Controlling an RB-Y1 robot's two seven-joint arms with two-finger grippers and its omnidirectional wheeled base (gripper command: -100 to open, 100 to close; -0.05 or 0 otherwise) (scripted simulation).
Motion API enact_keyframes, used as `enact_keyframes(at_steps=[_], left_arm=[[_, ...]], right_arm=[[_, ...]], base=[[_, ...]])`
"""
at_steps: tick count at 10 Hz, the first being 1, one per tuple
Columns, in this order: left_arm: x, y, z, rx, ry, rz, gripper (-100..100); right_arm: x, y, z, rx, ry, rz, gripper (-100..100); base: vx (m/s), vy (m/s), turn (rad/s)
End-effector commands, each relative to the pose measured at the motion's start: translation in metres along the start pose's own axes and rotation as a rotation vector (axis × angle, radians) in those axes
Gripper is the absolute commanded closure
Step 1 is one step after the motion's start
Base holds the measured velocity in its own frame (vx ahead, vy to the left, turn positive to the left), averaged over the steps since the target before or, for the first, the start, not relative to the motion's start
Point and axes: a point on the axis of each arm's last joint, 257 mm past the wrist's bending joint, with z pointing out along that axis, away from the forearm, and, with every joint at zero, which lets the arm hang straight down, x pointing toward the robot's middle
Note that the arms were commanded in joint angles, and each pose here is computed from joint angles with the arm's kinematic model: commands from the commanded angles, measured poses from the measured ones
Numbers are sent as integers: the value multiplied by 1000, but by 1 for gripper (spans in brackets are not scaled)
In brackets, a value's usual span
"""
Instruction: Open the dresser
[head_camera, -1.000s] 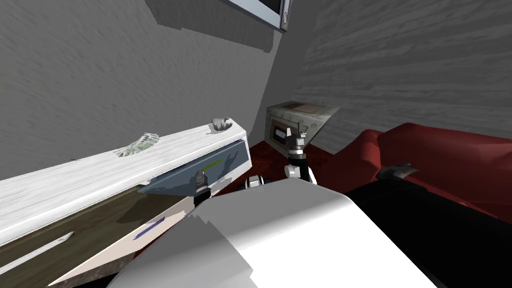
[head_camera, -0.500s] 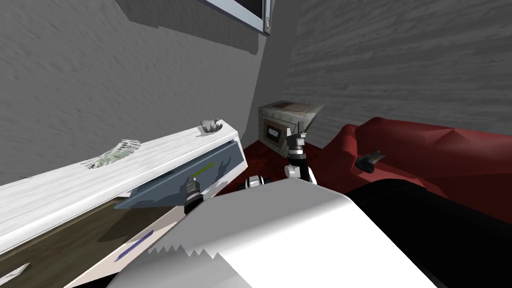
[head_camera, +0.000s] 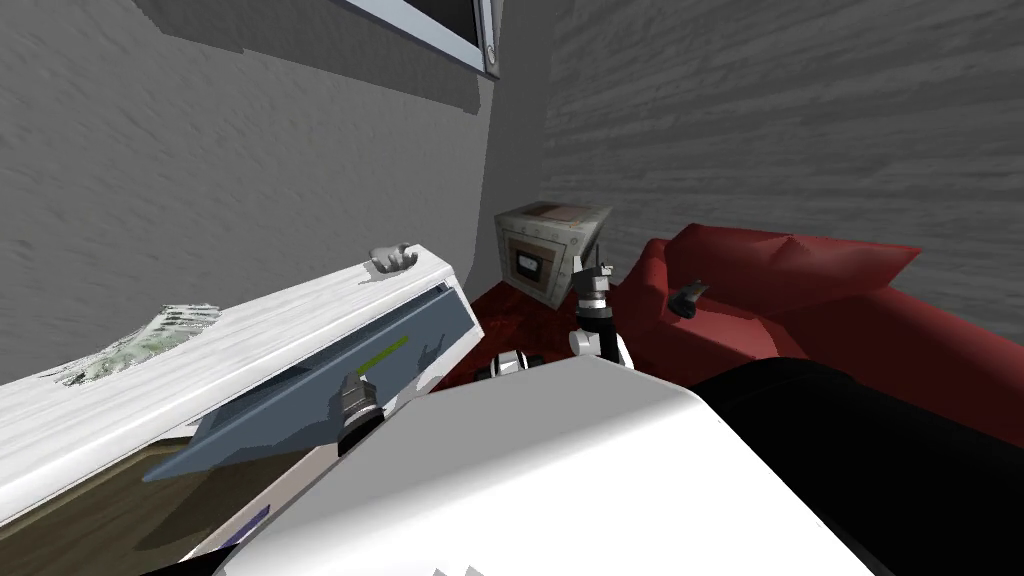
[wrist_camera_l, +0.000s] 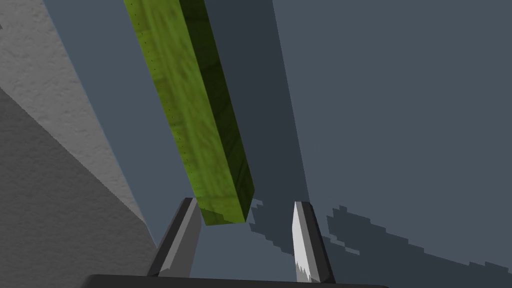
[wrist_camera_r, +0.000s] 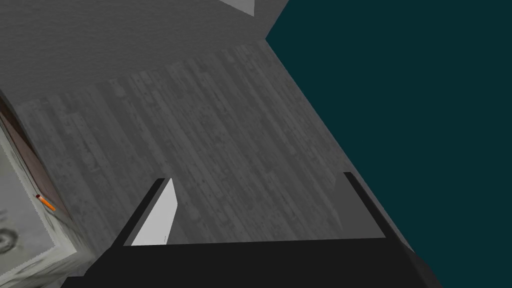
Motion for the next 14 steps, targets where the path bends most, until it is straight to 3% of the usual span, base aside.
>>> enact_keyframes(at_steps=[1, 3, 4, 6, 7, 8, 9, 14], left_arm=[[-60, 18, -12, -47, -85, 4, 100], [-61, 21, -13, -54, -86, 5, 100], [-102, 17, -15, -45, -145, 7, 100], [-104, 24, -19, -60, -149, 9, 100], [-145, 16, -22, -42, -208, 10, 100], [-146, 23, -26, -61, -213, 12, 100], [-188, 17, -33, -49, -276, 13, 100], [-190, 19, -39, -54, -271, 15, 100]], right_arm=[[0, 0, 0, 0, 0, 0, 0], [0, 0, 0, 0, 0, 0, 0], [0, 0, 0, 0, 0, 0, 0], [0, 0, 0, 0, 0, 0, 0], [0, 0, 0, 0, 0, 0, 0], [0, 0, 0, 0, 0, 0, 0], [0, 0, 0, 0, 0, 0, 0], [0, 0, 0, 0, 0, 0, 0]], base=[[-71, -131, -436], [-52, -84, -118], [-43, -114, -297], [-29, -61, -164], [-21, -91, -308], [-30, -91, -272], [-55, -145, -320], [-67, -119, -38]])
